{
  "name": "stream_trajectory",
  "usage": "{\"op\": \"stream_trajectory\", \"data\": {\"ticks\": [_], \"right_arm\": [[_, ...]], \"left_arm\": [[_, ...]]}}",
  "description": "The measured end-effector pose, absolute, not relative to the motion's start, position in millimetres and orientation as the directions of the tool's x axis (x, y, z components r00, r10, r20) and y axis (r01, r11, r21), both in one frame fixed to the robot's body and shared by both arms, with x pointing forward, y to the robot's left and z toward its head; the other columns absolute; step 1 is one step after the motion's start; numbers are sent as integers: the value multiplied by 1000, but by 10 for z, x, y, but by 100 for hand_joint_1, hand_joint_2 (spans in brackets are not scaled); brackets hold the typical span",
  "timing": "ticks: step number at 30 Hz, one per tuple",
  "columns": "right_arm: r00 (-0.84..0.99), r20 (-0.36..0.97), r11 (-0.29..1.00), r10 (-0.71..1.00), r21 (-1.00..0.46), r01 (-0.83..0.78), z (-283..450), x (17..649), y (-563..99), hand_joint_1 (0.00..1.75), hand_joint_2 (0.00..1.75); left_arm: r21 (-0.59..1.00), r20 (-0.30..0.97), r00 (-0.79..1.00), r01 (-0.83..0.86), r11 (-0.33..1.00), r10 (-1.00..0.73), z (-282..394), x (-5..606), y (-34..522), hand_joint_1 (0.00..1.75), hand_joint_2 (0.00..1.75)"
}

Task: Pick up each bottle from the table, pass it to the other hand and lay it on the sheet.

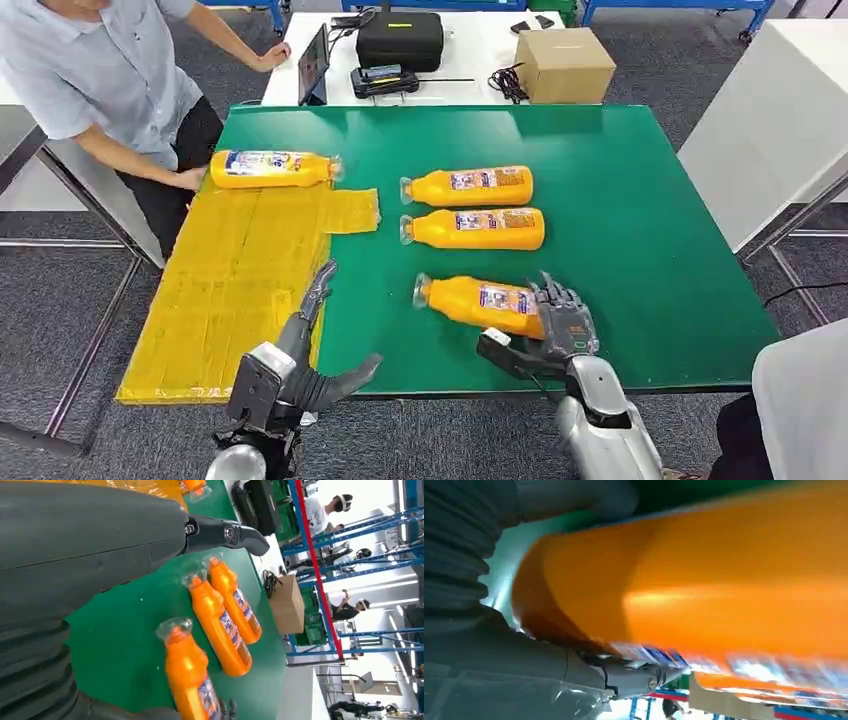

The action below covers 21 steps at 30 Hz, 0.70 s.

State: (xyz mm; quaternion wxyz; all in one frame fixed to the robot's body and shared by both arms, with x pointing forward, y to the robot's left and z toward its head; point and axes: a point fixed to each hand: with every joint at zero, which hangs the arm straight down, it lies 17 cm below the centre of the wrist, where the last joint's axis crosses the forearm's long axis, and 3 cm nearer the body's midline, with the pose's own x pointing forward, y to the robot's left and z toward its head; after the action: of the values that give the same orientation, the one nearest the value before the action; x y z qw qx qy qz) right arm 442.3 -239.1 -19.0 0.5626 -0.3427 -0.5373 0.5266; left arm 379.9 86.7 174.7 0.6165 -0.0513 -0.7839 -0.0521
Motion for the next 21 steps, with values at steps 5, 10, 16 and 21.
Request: {"op": "stream_trajectory", "data": {"ticks": [5, 10, 16, 21], "right_arm": [[-127, 238, 204, 963, -951, -233, -225, 4434, -2433, 175, 175], [-134, 284, 240, 949, -931, -276, -311, 4414, -2478, 175, 175], [-146, 375, 314, 916, -893, -323, -421, 4391, -2671, 175, 175], [-155, 567, 493, 809, -798, -347, -363, 4343, -2661, 175, 175]], "left_arm": [[19, 972, -233, 147, 989, 16, 1737, 3807, 857, 0, 175], [18, 971, -239, 169, 986, 23, 1747, 3814, 808, 0, 175], [12, 967, -251, 200, 980, 39, 1762, 3841, 717, 0, 175], [-15, 965, -252, 217, 976, 71, 1783, 3851, 664, 0, 175]]}}
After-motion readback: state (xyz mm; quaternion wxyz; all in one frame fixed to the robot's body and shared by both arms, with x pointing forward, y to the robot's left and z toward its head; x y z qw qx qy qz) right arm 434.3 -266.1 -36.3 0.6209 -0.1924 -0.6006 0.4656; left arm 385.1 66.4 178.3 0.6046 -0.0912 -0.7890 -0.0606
